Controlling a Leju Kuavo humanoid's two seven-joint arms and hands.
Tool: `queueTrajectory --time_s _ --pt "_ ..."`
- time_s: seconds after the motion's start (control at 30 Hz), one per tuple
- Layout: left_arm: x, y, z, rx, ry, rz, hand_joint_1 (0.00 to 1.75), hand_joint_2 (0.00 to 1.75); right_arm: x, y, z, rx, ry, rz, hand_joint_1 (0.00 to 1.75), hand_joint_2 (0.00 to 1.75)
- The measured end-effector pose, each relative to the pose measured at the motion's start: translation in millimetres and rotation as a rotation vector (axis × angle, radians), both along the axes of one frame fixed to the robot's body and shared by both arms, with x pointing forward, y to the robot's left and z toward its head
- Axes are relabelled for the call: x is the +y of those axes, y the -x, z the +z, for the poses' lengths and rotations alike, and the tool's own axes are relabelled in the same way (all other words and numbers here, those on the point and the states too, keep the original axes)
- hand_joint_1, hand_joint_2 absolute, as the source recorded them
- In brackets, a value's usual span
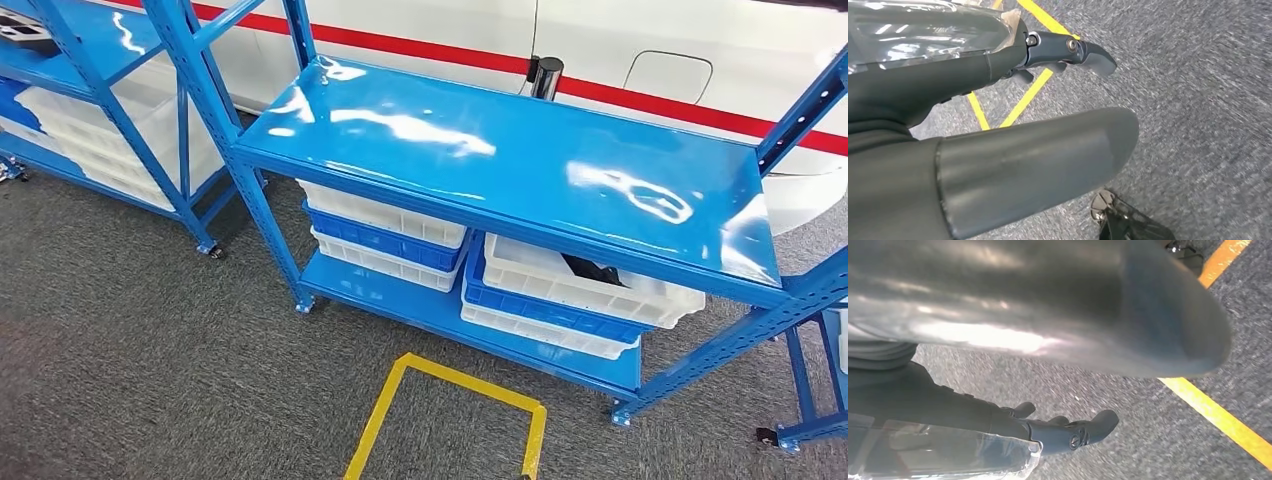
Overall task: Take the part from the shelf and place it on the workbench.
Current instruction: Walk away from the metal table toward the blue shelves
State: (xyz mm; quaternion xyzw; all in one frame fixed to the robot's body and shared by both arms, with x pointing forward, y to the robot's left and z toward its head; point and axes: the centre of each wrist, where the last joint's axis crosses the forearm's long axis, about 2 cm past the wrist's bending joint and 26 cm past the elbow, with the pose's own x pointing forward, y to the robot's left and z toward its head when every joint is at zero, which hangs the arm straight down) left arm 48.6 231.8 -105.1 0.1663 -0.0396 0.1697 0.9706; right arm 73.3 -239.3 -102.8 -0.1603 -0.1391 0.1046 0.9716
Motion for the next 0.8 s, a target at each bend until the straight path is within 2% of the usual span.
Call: queueTrajectory --time_s 0.8 --pt "0.0 0.6 0.0 -0.005 -0.012 -0.011 0.0 0.0 0.7 -4.6 0.9 0.003 -0.001 0.008 0.0 0.0"
